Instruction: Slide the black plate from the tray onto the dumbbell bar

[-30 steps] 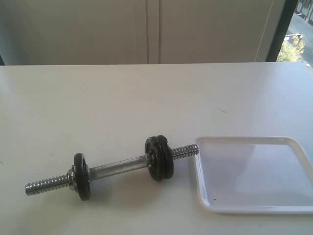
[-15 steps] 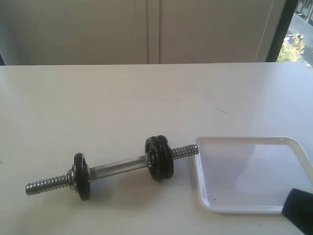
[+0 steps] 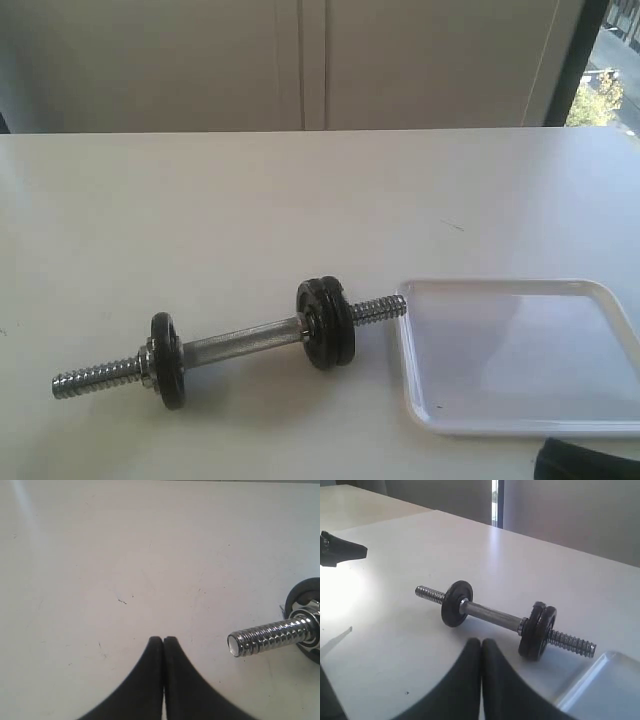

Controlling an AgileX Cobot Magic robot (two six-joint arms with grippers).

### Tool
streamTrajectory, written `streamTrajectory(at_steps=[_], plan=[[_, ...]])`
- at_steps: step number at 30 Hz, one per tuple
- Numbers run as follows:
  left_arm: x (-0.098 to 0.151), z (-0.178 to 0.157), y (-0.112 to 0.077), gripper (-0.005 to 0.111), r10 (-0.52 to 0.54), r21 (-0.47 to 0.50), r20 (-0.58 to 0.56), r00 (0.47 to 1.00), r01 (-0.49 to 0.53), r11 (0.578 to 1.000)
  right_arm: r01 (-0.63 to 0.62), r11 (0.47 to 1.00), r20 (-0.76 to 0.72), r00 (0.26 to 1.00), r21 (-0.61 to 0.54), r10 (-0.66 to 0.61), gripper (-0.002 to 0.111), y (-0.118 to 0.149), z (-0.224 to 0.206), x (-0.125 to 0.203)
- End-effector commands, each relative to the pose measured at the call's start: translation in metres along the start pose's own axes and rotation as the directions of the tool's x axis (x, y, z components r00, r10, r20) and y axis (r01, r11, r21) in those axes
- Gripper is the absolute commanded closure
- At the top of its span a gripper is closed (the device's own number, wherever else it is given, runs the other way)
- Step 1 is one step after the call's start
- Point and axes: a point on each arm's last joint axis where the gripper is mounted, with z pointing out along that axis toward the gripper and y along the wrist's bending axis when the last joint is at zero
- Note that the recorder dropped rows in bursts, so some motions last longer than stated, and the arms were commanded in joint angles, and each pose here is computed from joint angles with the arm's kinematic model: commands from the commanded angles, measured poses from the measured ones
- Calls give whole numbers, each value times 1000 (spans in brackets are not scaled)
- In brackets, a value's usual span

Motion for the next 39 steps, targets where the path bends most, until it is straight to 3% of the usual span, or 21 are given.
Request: streamTrajectory(at_steps=[1,4,6,8,10,12,14,18,21,25,32,33,39], plan=[[1,0,0,107,-12,-3,-1,1000,12,1000,-13,1000,-10,1000,3,13,108,-1,2,6],[1,0,0,107,-12,-3,-1,1000,12,1000,8,995,10,1000,95,-9,108,-10,2,5],[1,0,0,107,-12,-3,1,1000,12,1000,-13,955,138,990,297,-29,108,-28,-3,-7],[1,0,0,107,-12,-3,1,1000,12,1000,-66,823,302,944,564,-132,108,-52,-19,-24],[1,0,0,107,-12,-3,1,1000,12,1000,-203,607,446,850,768,-281,108,-69,-47,-39],[1,0,0,107,-12,-3,1,1000,12,1000,-282,534,498,808,797,-314,108,-73,-57,-41],[1,0,0,107,-12,-3,1,1000,12,1000,-342,494,534,782,799,-323,108,-75,-63,-42],[1,0,0,107,-12,-3,1,1000,12,1000,-340,509,536,786,791,-308,108,-75,-62,-41],[1,0,0,107,-12,-3,1,1000,12,1000,-96,491,335,840,866,-428,108,-72,-52,-38],[1,0,0,107,-12,-3,1,1000,12,1000,286,368,-18,810,885,-586,108,-74,-36,-18],[1,0,0,107,-12,-3,1,1000,12,1000,431,440,-176,842,787,-510,108,-82,-15,26],[1,0,0,107,-12,-3,1,1000,12,1000,484,477,-235,839,734,-491,108,-81,-10,33],[1,0,0,107,-12,-3,1,1000,12,1000,743,452,-537,669,493,-514,108,-81,-6,55]])
